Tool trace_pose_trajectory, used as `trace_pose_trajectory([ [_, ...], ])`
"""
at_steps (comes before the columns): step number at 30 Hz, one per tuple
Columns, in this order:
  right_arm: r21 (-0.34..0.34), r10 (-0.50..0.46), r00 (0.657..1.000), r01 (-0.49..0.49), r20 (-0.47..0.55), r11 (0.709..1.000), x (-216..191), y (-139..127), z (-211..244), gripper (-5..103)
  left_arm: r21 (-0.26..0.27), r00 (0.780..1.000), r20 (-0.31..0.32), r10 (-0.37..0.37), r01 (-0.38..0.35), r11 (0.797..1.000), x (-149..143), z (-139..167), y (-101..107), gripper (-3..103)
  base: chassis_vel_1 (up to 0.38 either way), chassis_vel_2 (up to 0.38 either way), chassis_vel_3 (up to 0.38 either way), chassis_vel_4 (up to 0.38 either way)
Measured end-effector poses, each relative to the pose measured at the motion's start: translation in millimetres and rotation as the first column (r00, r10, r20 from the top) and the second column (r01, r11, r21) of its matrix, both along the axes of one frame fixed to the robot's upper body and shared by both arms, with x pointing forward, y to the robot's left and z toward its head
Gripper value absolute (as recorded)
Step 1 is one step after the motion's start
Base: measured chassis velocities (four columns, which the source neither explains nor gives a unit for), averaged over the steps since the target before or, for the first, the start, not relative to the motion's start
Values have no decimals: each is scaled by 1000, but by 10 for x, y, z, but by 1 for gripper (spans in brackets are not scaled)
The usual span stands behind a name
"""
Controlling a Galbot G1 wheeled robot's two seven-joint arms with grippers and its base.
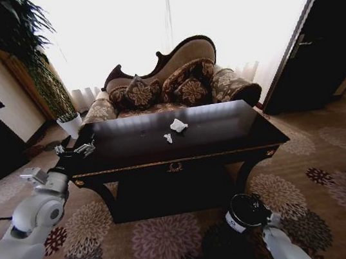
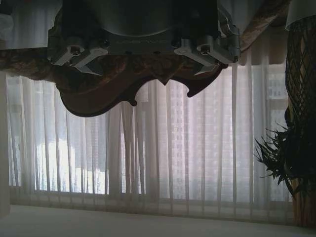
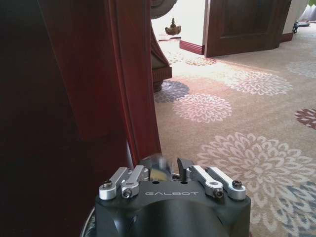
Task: Move to the front of the table and place the trash on the table into the trash bin.
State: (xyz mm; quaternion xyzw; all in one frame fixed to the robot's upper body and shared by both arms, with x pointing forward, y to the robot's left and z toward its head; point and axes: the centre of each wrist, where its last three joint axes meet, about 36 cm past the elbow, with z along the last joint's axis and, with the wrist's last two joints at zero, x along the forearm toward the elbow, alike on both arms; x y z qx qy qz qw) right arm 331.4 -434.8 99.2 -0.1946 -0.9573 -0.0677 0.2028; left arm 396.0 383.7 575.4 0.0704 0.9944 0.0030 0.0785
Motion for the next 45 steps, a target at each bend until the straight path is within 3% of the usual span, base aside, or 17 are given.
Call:
trace_pose_trajectory([
  [1,3,1,1000,-1,2,1000,-2,15,4,33,0,1000,0,0,0,1000,0,0,0,100,0,0,0,0],
  [3,5,2,1000,-2,3,1000,-1,24,8,33,0,1000,0,0,0,1000,0,0,0,100,0,0,0,0],
  [4,16,1,1000,-1,10,1000,4,77,16,44,0,1000,0,0,0,1000,0,0,0,100,0,0,0,0],
  [6,18,-1,1000,1,12,1000,3,89,18,44,0,1000,0,0,0,1000,0,0,0,100,0,0,0,0],
  [10,19,-3,1000,3,13,1000,-61,108,17,66,0,1000,0,0,0,1000,0,0,0,100,0,0,0,0],
  [13,18,-3,1000,3,16,1000,-93,107,28,72,0,1000,0,0,0,1000,0,0,0,100,0,0,0,0],
  [19,-2,13,998,-13,55,1000,-311,140,114,97,0,1000,0,0,0,1000,0,0,0,100,0,0,0,0],
  [27,-45,43,993,-38,106,998,-931,308,191,100,0,1000,0,0,0,1000,0,0,0,100,0,0,0,0],
  [35,-69,102,963,-88,250,994,-1513,697,910,100,0,1000,0,0,0,1000,0,0,0,100,0,0,0,0],
  [41,-132,162,943,-128,290,983,-1931,804,1227,100,0,1000,0,0,0,1000,0,0,0,100,0,0,0,0],
  [45,-145,173,929,-132,328,981,-1967,848,1455,100,0,1000,0,0,0,1000,0,0,0,100,0,0,0,0],
])
